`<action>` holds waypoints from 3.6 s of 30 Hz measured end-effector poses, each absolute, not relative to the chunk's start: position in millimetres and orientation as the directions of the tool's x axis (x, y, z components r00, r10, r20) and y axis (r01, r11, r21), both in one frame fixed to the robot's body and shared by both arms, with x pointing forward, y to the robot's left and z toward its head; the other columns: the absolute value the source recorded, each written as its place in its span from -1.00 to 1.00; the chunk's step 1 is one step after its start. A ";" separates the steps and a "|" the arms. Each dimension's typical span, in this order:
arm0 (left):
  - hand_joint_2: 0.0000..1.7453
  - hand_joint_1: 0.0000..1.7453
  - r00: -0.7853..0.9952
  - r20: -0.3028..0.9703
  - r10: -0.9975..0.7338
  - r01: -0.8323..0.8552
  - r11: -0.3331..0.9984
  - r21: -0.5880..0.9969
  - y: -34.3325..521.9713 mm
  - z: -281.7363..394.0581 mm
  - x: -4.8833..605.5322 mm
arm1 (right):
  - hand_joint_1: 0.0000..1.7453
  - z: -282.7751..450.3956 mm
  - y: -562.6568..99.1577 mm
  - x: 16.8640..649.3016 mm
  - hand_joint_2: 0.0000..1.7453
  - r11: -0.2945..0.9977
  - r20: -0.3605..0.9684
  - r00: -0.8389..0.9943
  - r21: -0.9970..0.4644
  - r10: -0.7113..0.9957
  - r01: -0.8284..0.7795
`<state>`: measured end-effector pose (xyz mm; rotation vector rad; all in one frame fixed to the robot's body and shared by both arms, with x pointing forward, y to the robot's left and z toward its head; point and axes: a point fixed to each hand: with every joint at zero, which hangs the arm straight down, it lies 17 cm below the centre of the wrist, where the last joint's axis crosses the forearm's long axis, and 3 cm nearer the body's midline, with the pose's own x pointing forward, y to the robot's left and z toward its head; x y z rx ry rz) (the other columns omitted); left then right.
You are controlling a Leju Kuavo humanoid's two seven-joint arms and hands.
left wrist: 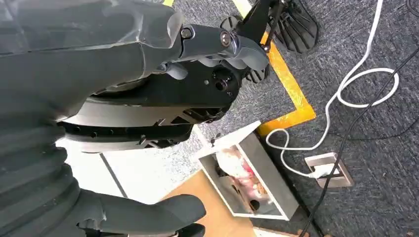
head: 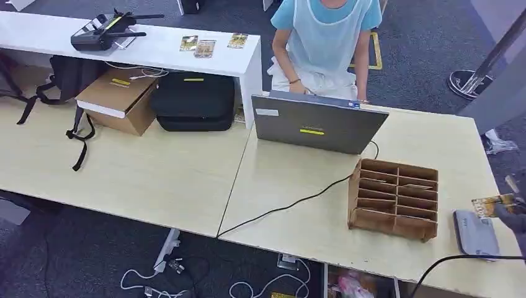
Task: Pass the card to the sensor for recognition and then transmit it.
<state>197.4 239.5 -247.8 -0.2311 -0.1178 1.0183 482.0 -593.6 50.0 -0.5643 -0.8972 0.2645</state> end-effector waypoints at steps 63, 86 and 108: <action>1.00 -1.00 0.656 0.050 0.753 -0.726 0.648 -0.232 234.2 -243.7 209.6 | 1.00 23.9 -611.5 435.2 1.00 0.856 0.669 0.643 -0.516 0.372 0.041; 1.00 -1.00 0.694 0.081 0.716 -0.688 0.692 -0.219 240.5 -242.0 216.4 | 1.00 17.3 -606.4 441.2 1.00 0.813 0.574 0.679 -0.580 0.457 -0.057; 1.00 -1.00 0.706 0.093 0.702 -0.680 0.709 -0.187 254.9 -246.2 207.4 | 1.00 172.4 -511.8 570.7 1.00 0.763 0.784 0.166 -0.620 0.598 0.183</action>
